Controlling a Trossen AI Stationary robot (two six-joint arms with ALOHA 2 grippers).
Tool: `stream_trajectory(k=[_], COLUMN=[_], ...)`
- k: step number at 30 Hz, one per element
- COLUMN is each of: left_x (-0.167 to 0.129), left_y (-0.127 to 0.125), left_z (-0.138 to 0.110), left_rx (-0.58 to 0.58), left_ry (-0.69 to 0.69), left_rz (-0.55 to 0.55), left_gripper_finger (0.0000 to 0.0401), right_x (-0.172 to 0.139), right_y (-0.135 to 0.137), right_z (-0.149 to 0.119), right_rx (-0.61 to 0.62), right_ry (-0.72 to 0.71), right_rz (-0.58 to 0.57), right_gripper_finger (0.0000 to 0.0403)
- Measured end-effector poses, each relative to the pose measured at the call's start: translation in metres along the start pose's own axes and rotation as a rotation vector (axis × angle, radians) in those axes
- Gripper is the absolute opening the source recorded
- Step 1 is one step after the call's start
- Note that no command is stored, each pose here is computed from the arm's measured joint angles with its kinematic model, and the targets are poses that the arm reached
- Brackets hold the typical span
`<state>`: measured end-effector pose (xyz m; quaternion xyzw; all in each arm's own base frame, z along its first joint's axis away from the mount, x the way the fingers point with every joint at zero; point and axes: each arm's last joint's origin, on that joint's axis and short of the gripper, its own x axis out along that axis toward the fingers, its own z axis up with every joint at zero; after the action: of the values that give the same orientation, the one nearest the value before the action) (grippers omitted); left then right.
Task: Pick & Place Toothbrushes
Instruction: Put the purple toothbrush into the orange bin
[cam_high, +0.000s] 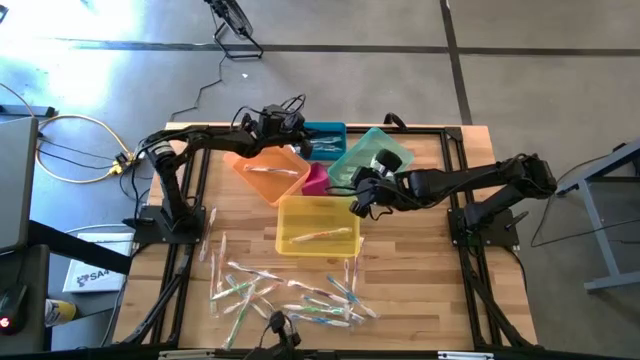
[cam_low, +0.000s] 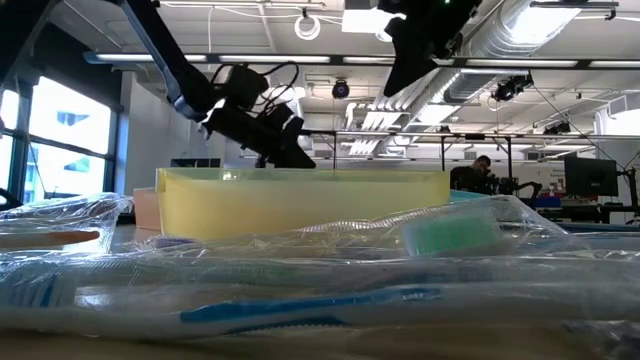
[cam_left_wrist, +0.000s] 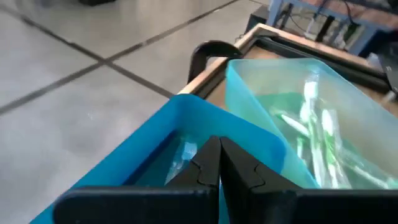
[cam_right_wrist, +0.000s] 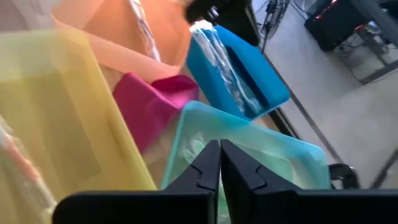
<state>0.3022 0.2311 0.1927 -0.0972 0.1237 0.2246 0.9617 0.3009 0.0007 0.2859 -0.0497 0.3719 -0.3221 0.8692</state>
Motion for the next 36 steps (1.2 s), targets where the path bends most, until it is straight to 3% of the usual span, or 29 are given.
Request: stream_trajectory(k=[7, 13, 21, 27, 36], left_x=[-0.036, -0.089, -0.157, -0.201, -0.250], left_y=[-0.014, -0.027, -0.052, -0.066, -0.081], left_z=[0.005, 0.002, -0.008, -0.011, -0.016], left_rx=[0.071, 0.117, 0.166, 0.174, 0.183], left_ry=[-0.037, -0.097, -0.233, -0.232, -0.214], left_rz=[-0.010, -0.019, -0.071, -0.124, -0.179], left_gripper_finger=[0.0000, 0.0000, 0.0000, 0.0000, 0.0000], right_x=[-0.011, -0.024, -0.027, -0.033, -0.043], right_y=[-0.016, -0.030, -0.040, -0.050, -0.060], right_z=[0.004, 0.006, -0.036, -0.068, -0.093], right_rx=[0.001, 0.021, 0.129, 0.209, 0.185], right_ry=[-0.012, -0.084, -0.304, -0.447, -0.610], right_rz=[0.048, 0.094, 0.239, 0.309, 0.380], right_gripper_finger=[0.0003, 0.0003, 0.0004, 0.0004, 0.0004])
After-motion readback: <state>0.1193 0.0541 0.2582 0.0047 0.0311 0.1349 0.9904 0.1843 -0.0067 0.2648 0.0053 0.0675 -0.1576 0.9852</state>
